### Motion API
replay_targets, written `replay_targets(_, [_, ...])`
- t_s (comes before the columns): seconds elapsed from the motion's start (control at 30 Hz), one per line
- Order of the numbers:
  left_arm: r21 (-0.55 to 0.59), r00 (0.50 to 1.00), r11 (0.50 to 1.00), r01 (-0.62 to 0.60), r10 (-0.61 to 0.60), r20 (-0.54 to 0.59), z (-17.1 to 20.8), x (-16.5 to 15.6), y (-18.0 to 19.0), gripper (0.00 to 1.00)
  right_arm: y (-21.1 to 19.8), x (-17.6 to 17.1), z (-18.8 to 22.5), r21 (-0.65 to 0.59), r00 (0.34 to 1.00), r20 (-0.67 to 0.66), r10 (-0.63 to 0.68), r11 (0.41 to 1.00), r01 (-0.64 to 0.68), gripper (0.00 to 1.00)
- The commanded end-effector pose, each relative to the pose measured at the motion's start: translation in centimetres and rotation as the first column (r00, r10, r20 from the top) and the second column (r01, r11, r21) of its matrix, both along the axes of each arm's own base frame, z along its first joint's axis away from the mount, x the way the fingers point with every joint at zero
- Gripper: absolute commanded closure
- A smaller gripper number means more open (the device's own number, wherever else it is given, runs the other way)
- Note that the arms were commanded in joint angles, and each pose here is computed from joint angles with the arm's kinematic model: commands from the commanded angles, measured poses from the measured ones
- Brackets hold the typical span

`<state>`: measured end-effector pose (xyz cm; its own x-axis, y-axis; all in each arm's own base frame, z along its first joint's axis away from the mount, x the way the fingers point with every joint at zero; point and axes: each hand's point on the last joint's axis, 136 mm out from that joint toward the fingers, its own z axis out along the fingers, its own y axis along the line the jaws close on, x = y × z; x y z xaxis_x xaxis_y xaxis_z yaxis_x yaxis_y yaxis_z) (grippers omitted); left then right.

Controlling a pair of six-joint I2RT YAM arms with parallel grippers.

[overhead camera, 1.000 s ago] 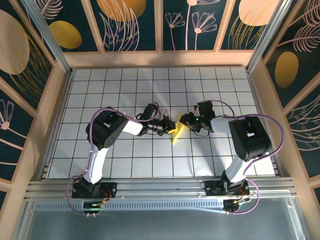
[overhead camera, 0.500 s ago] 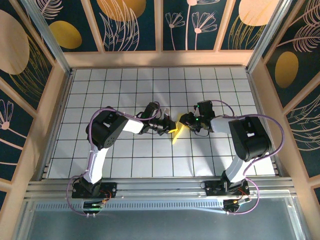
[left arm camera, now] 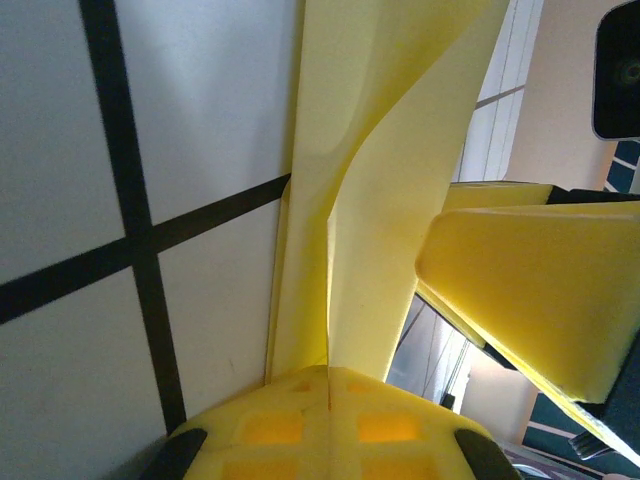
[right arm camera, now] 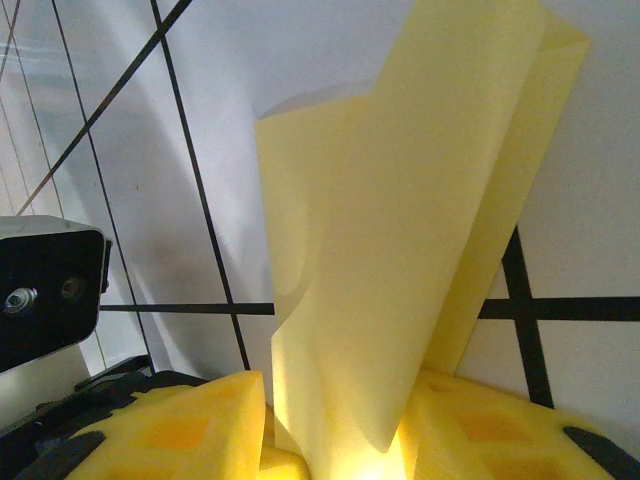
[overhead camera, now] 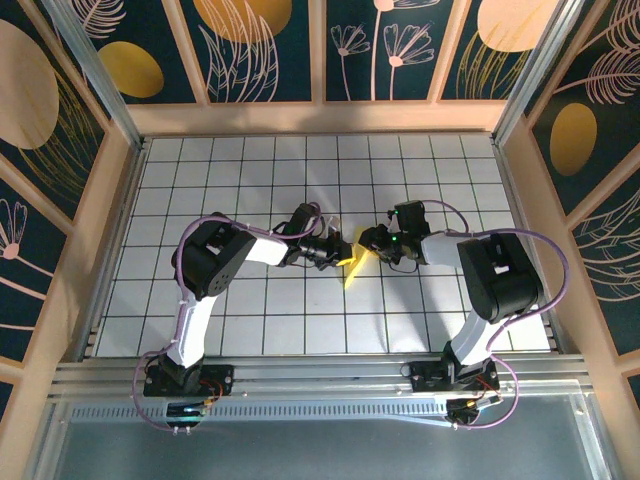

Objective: Fold a paper plane with a square sheet of paper (fold left side to right side)
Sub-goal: Fold the wing for the fifth time at the center of the table.

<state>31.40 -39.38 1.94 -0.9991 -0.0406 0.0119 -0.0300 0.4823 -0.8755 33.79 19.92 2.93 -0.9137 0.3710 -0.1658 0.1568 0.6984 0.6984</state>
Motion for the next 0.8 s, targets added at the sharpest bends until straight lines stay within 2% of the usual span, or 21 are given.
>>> replay_targets(0.0, [0.118,0.998,0.992,-0.038,0.044,-0.047,-3.8,0.0,1.5,0.98,-0.5,-0.1,0.6,-0.015,1.000,0.013,-0.021,1.000,0.021,0.60])
replay_targets(0.37, [0.131,0.997,0.991,-0.038,0.046,-0.054,-4.2,-0.1,1.7,0.98,-1.3,-0.5,1.1,-0.028,0.999,0.011,-0.035,0.999,0.035,0.60])
replay_targets(0.57, [0.136,0.998,0.990,-0.036,0.044,-0.054,-4.2,0.0,1.7,0.98,-2.7,-0.5,2.6,-0.068,0.998,0.042,-0.051,0.996,0.053,0.62])
replay_targets(0.77, [0.139,0.998,0.990,-0.034,0.041,-0.050,-4.2,0.0,1.7,0.99,-1.6,0.1,3.5,-0.049,0.999,0.051,-0.003,0.999,0.006,0.78])
